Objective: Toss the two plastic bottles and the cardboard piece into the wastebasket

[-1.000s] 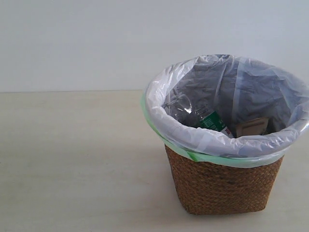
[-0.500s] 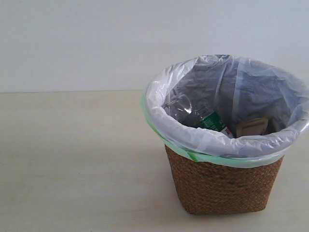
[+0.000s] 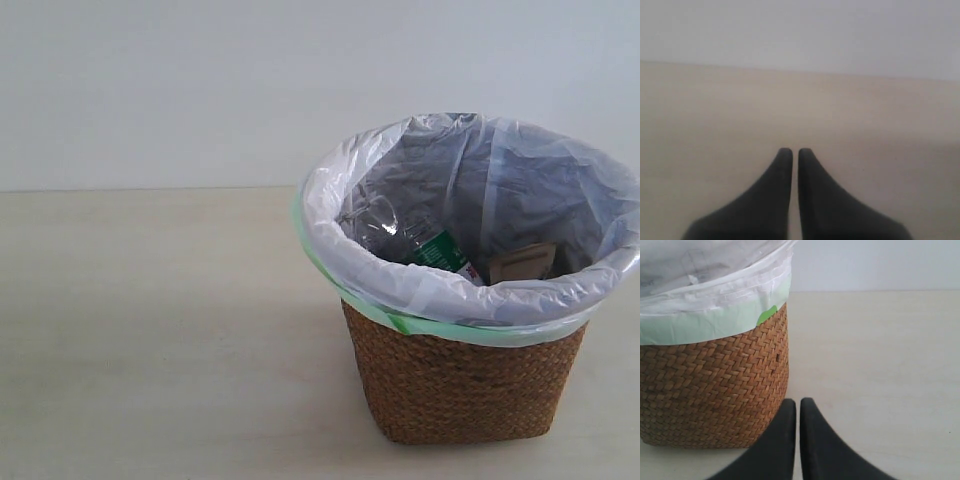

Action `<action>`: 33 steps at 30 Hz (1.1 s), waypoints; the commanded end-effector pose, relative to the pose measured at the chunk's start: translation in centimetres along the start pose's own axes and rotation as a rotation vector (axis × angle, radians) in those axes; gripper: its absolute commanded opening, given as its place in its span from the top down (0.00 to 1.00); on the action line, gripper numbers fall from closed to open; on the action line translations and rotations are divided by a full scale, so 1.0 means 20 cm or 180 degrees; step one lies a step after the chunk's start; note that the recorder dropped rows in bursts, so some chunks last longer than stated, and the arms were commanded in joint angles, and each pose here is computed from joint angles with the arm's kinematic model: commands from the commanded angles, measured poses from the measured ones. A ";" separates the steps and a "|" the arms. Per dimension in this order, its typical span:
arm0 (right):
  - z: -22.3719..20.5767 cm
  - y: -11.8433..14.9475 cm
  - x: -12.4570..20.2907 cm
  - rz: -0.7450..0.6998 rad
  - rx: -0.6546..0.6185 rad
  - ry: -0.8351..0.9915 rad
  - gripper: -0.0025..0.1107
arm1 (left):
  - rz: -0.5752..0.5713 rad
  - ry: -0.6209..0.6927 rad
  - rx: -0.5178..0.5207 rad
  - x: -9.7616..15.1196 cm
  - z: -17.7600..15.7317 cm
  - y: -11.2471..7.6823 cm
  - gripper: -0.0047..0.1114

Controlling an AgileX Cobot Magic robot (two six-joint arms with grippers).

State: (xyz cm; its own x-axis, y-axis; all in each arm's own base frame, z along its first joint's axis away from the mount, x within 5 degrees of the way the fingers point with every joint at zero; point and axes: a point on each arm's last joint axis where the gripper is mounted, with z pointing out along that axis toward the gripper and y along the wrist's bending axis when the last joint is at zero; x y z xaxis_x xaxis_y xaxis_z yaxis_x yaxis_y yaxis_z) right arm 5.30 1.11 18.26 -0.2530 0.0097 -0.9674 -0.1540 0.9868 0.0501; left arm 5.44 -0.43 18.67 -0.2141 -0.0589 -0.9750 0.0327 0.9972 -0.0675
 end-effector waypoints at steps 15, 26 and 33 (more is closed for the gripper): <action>0.00 0.00 -0.01 -0.0025 0.0024 -0.0043 0.98 | -0.0018 -0.0046 -0.0067 0.00 0.00 0.01 0.93; 0.00 0.00 -0.01 -0.0025 0.0024 -0.0043 0.98 | -0.0025 -0.0061 -0.0065 0.00 0.00 0.01 0.93; 0.00 0.00 -0.01 -0.0025 0.0024 -0.0043 0.98 | -0.0025 -0.0061 -0.0065 0.00 0.00 0.01 0.93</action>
State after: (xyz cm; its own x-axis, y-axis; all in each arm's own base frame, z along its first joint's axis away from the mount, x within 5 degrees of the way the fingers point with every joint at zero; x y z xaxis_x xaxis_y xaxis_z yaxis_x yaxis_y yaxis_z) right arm 5.30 1.11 18.26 -0.2530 0.0097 -0.9674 -0.1540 0.9868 0.0501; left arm 5.45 -0.29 18.70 -0.2099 -0.0616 -0.9758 0.0180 0.9976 -0.0669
